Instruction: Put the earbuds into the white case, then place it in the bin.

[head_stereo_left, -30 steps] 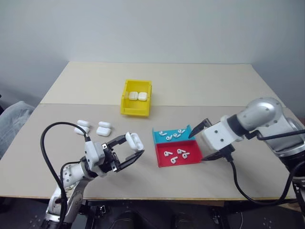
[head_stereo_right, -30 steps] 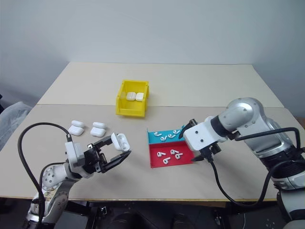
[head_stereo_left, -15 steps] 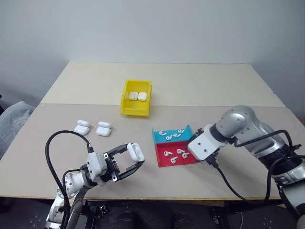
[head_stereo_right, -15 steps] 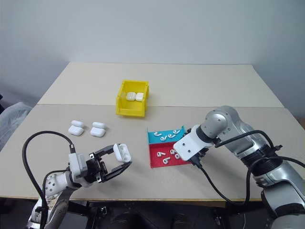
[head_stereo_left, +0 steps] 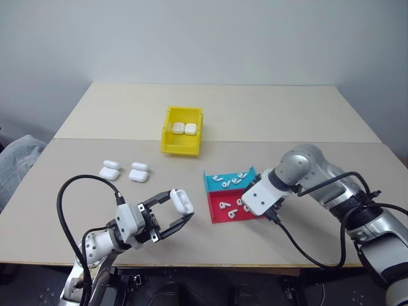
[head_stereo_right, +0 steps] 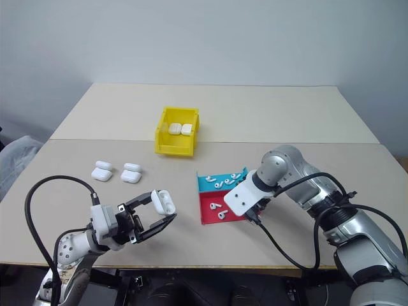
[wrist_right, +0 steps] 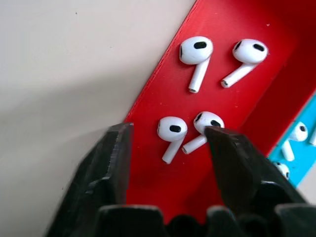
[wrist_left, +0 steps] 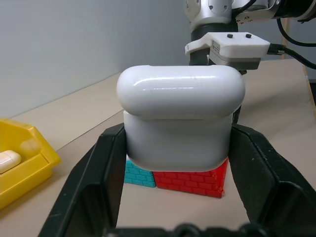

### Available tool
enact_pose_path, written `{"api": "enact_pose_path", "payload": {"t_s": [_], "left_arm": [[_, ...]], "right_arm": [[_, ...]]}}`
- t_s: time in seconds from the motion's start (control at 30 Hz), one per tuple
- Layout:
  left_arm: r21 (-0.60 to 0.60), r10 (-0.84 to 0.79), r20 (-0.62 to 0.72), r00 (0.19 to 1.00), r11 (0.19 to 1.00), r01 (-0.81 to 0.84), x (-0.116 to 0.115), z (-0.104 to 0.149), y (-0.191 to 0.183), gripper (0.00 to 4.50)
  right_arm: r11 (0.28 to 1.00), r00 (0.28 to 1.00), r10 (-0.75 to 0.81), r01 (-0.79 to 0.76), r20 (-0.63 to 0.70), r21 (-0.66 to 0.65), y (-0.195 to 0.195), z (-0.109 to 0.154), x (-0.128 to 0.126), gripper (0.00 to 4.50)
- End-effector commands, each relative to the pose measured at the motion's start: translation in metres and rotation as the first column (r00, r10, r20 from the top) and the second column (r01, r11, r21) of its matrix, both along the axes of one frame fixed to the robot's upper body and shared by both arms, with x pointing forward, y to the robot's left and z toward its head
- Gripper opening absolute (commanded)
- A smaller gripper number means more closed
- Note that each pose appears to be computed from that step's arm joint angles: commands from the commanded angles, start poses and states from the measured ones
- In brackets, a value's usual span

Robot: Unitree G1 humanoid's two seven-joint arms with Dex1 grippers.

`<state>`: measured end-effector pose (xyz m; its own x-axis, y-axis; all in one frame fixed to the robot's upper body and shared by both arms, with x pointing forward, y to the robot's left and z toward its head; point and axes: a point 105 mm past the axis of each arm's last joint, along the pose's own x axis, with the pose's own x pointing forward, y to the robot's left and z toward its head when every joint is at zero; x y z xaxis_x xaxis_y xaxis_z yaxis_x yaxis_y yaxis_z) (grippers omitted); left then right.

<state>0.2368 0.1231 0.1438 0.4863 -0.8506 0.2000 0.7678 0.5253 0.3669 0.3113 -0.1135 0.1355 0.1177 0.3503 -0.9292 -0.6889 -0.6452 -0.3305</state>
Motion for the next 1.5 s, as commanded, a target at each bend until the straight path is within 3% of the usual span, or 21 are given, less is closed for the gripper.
{"api": "enact_pose_path", "payload": {"t_s": [0.03,1.17,1.27,1.5], "left_arm": [[-0.003,-0.011,0.035,0.999,1.0,0.011,-0.004,0.011,-0.003,2.78],[0.025,0.019,0.008,1.0,0.999,-0.019,-0.007,0.006,-0.001,2.78],[0.027,0.02,0.002,1.0,0.999,-0.02,-0.007,0.006,-0.001,2.78],[0.031,0.02,-0.004,1.0,0.999,-0.02,-0.007,0.005,-0.002,2.78]], "right_arm": [[0.999,0.999,0.033,-0.033,0.035,-0.013,0.003,0.011,0.002,2.13],[0.998,1.0,0.027,-0.028,-0.006,-0.061,0.005,-0.005,0.009,2.13],[0.998,1.0,0.026,-0.026,-0.004,-0.06,0.005,-0.005,0.009,1.58],[0.998,1.0,0.025,-0.025,0.001,-0.059,0.005,-0.005,0.009,1.58]]}}
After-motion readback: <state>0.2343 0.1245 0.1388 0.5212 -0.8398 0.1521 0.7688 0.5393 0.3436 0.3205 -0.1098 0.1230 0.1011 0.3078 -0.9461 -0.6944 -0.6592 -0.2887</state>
